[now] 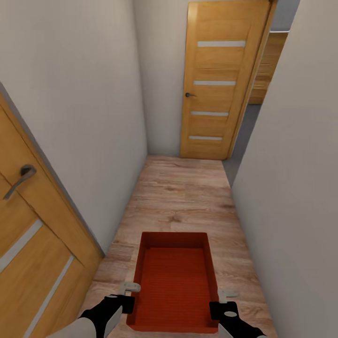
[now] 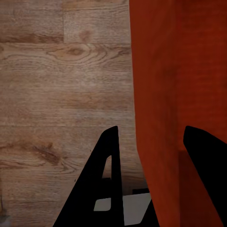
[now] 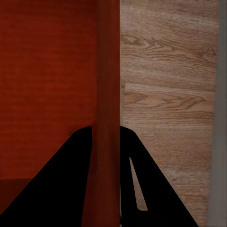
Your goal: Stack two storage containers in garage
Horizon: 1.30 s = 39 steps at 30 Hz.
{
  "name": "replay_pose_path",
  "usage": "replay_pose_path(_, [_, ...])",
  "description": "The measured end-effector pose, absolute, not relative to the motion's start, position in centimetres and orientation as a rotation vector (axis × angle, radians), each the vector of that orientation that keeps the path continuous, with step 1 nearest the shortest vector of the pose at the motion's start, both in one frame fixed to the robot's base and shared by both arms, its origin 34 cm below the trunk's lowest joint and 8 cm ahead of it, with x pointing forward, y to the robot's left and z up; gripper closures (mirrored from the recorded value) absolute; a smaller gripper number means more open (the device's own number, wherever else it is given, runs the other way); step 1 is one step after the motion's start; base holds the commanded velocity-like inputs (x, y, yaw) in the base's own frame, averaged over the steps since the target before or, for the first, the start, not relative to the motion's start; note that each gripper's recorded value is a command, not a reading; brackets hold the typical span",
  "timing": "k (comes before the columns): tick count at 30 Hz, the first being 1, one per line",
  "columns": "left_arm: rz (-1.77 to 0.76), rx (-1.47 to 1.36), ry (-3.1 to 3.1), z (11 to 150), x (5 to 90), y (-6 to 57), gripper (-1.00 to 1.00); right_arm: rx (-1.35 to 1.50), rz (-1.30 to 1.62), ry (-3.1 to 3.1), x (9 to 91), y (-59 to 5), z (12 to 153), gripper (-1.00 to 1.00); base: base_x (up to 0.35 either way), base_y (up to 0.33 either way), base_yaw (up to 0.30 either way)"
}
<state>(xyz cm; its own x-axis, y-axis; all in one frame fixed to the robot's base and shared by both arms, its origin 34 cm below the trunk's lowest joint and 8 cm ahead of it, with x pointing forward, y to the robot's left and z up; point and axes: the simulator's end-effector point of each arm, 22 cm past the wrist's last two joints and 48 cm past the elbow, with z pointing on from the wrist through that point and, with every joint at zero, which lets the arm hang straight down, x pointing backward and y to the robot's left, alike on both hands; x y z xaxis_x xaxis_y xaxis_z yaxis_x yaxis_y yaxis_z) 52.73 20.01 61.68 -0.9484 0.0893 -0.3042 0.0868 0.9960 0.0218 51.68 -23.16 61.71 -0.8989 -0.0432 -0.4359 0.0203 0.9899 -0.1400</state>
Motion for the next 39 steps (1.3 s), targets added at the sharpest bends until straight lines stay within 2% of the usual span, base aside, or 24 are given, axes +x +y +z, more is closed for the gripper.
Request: replay_pose_path(39, [0.012, 0.128, 2.829, 61.68, 52.73, 20.01, 1.00, -0.016, -0.195, 2.681, 51.68, -23.16, 61.71, 1.00, 0.324, 0.000, 0.000])
